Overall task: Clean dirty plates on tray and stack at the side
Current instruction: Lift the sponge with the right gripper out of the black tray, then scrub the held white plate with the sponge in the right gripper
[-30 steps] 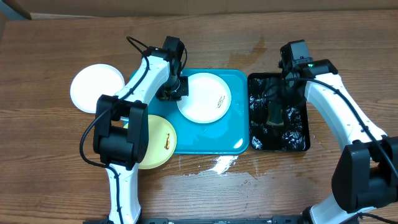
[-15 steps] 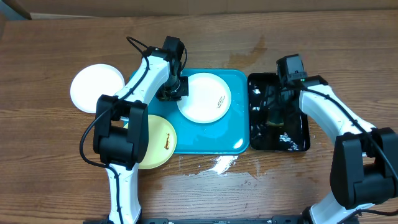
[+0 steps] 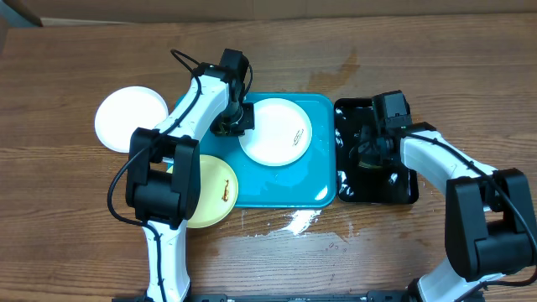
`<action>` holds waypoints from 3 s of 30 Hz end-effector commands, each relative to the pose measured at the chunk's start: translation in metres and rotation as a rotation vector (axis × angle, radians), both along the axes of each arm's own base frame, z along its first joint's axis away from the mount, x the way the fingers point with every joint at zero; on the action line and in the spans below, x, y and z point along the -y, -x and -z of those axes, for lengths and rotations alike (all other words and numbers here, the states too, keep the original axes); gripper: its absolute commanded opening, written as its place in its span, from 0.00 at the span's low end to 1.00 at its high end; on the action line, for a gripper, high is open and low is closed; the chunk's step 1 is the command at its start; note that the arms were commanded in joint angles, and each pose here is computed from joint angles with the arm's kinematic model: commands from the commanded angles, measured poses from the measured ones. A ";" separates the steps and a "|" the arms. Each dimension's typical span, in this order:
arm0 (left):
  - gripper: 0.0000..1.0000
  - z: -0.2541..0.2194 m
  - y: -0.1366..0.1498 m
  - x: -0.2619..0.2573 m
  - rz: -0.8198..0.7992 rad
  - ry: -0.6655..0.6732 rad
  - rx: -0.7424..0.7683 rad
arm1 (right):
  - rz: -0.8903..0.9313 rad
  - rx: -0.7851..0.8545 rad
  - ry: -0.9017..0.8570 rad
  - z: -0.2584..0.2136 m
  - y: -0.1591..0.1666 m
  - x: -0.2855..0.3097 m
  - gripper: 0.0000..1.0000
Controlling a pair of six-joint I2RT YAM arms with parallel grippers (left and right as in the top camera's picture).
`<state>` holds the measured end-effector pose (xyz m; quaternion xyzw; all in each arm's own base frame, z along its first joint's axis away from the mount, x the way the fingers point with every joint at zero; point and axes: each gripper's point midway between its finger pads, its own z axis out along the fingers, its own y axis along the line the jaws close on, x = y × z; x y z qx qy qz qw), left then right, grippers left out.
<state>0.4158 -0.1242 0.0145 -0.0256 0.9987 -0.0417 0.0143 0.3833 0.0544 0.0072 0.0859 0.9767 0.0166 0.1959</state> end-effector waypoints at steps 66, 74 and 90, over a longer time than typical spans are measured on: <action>0.04 0.004 0.000 -0.005 -0.005 -0.032 0.000 | -0.024 0.000 -0.101 -0.114 0.025 -0.014 0.04; 0.04 0.004 -0.002 -0.005 -0.034 -0.029 0.006 | -0.235 0.062 -0.423 -0.138 0.019 -0.096 0.04; 0.04 0.005 0.011 -0.014 -0.412 -0.070 -0.059 | -0.315 0.169 -0.276 -0.081 -0.006 -0.193 0.04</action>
